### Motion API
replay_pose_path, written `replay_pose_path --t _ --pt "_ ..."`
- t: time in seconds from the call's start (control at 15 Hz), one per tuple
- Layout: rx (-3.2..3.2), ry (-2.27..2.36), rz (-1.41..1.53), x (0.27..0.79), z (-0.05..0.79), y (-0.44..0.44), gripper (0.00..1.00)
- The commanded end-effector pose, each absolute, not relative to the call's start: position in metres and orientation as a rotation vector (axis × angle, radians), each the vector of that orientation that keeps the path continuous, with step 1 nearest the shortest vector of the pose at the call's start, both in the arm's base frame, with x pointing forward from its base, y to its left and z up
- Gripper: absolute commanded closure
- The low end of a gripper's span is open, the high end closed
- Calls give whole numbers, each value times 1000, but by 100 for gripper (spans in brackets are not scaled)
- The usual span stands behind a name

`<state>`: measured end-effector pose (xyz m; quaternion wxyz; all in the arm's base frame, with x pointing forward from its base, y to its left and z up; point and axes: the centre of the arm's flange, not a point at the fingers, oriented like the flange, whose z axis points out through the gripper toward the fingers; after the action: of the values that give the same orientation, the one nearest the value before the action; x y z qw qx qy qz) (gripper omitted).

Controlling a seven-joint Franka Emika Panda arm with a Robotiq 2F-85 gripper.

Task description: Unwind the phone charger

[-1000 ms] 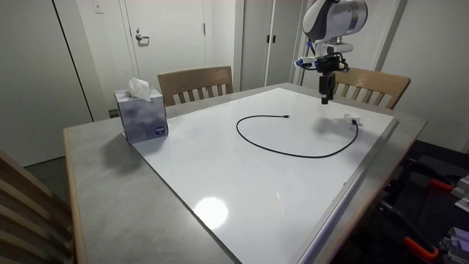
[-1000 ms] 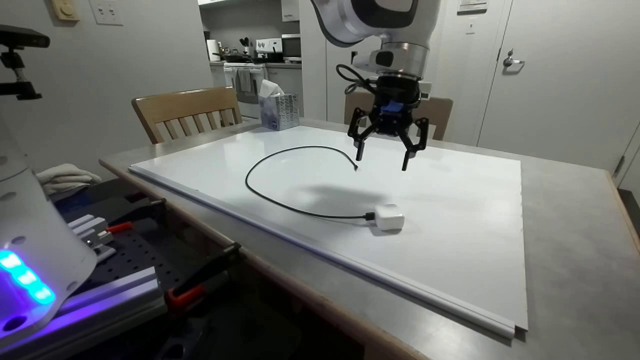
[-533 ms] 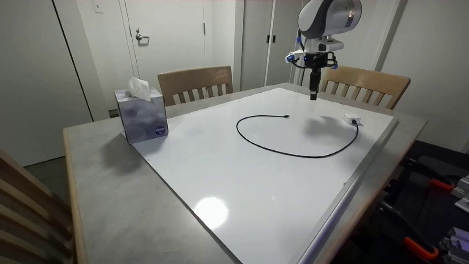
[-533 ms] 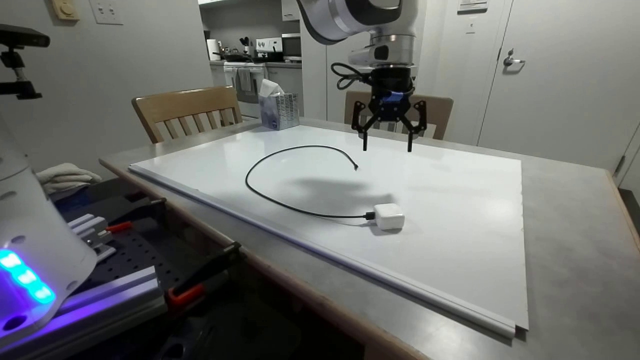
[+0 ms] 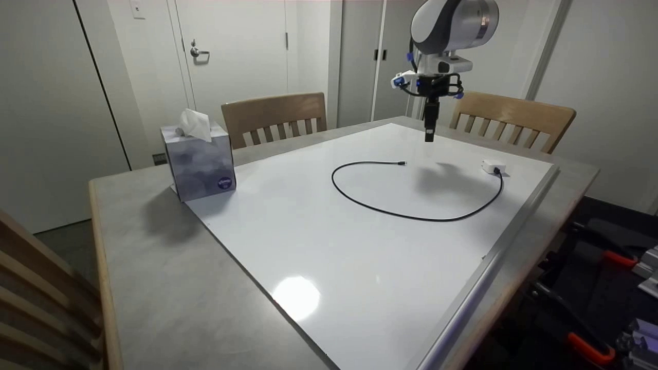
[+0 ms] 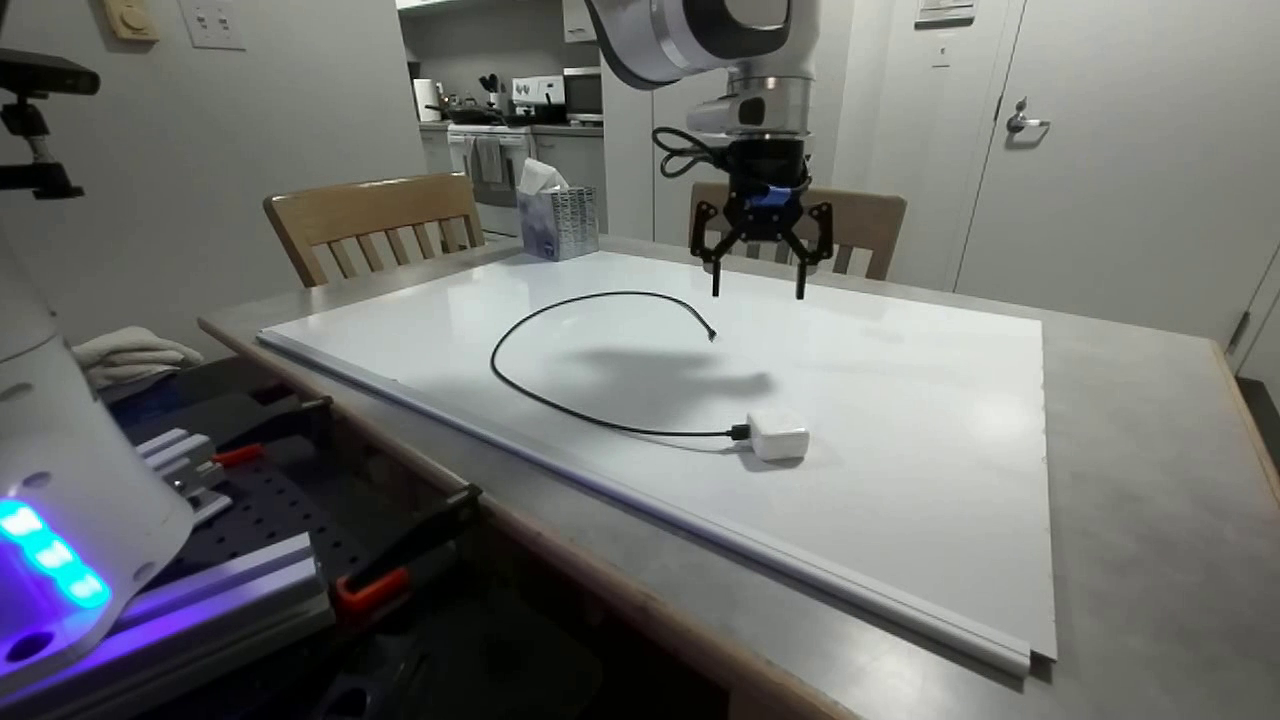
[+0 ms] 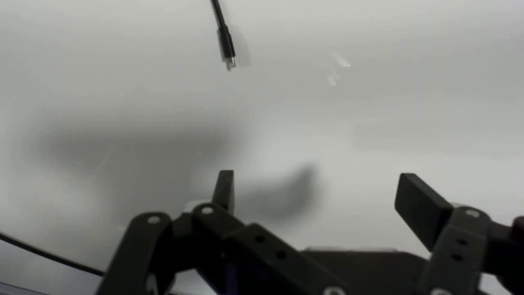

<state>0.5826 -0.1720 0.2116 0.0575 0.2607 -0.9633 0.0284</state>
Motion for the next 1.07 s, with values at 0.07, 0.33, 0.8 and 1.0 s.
replay_pose_path --t 0.07,0.33,0.8,1.0 --pt "895 -2935 41 591 206 -156 0" --pt "1042 -2873 4 598 198 -134 0" --pt "1233 -2778 48 603 176 -104 0" --pt "1252 -2767 109 604 165 -102 0"
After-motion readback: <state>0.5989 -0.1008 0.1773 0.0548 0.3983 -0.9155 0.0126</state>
